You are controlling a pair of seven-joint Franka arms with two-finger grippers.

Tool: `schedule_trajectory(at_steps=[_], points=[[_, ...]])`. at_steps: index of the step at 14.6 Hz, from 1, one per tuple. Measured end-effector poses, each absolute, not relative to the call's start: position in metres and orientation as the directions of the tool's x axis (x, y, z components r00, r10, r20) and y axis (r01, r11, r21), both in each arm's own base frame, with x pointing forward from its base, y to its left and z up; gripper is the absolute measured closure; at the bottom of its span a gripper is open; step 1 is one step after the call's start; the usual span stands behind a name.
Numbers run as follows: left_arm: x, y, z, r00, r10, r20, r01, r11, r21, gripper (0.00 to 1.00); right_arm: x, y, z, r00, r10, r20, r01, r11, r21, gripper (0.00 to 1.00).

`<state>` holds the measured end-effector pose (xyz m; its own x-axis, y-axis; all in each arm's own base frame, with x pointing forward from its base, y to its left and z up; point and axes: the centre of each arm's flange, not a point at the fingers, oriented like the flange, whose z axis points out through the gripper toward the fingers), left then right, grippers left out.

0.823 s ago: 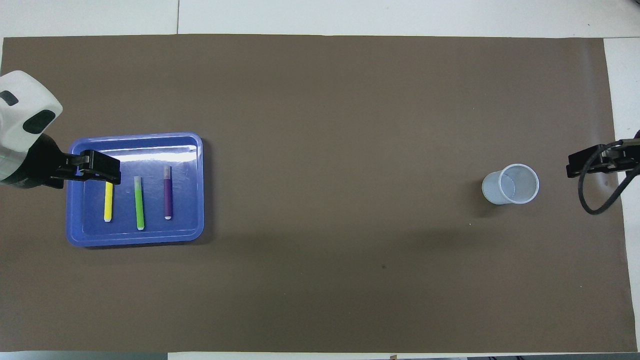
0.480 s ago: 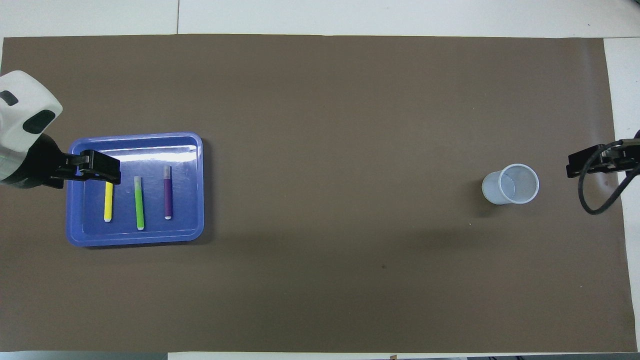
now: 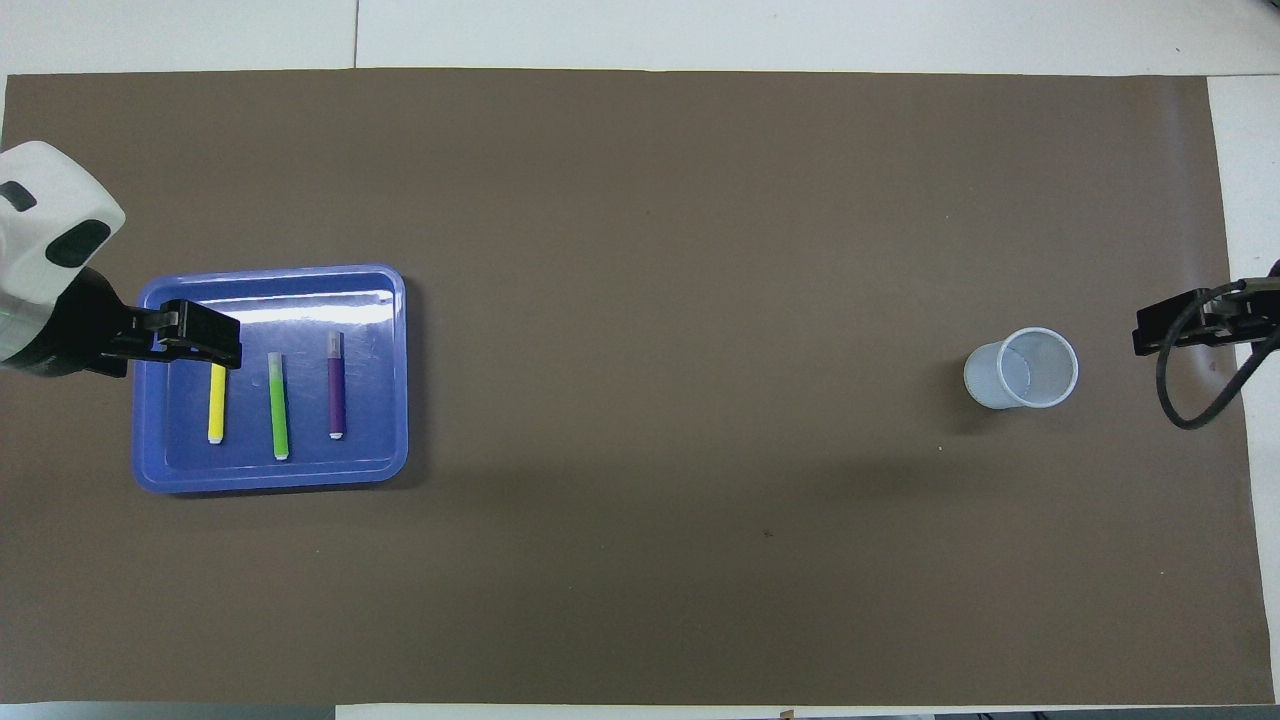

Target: Transfer and insert pens with both arms

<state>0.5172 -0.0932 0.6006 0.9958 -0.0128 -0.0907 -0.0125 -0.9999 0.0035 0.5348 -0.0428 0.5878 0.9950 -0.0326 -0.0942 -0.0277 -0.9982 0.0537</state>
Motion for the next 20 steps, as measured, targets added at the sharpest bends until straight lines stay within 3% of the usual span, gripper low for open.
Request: schedule_trajectory(at_steps=[6, 11, 17, 20], points=[[0.52, -0.043, 0.556, 0.995, 0.02, -0.093, 0.02, -1.0, 0.006, 0.0, 0.535, -0.043, 0.588, 0.995, -0.033, -0.094, -0.028, -0.998, 0.054, 0.0], [0.519, 0.031, 0.468, 0.994, -0.051, -0.094, -0.049, -0.998, 0.027, 0.0, 0.535, -0.043, 0.588, 0.995, -0.033, -0.094, -0.028, -0.998, 0.054, 0.0], [0.515, 0.054, 0.362, 0.992, -0.119, -0.05, -0.117, -0.993, 0.033, 0.0, 0.535, -0.043, 0.588, 0.995, -0.033, -0.094, -0.028, -0.998, 0.054, 0.0], [0.511, 0.059, 0.33, 0.988, -0.143, -0.056, -0.142, -0.989, 0.03, 0.02, 0.535, -0.043, 0.588, 0.995, -0.033, -0.094, -0.028, -0.998, 0.054, 0.0]])
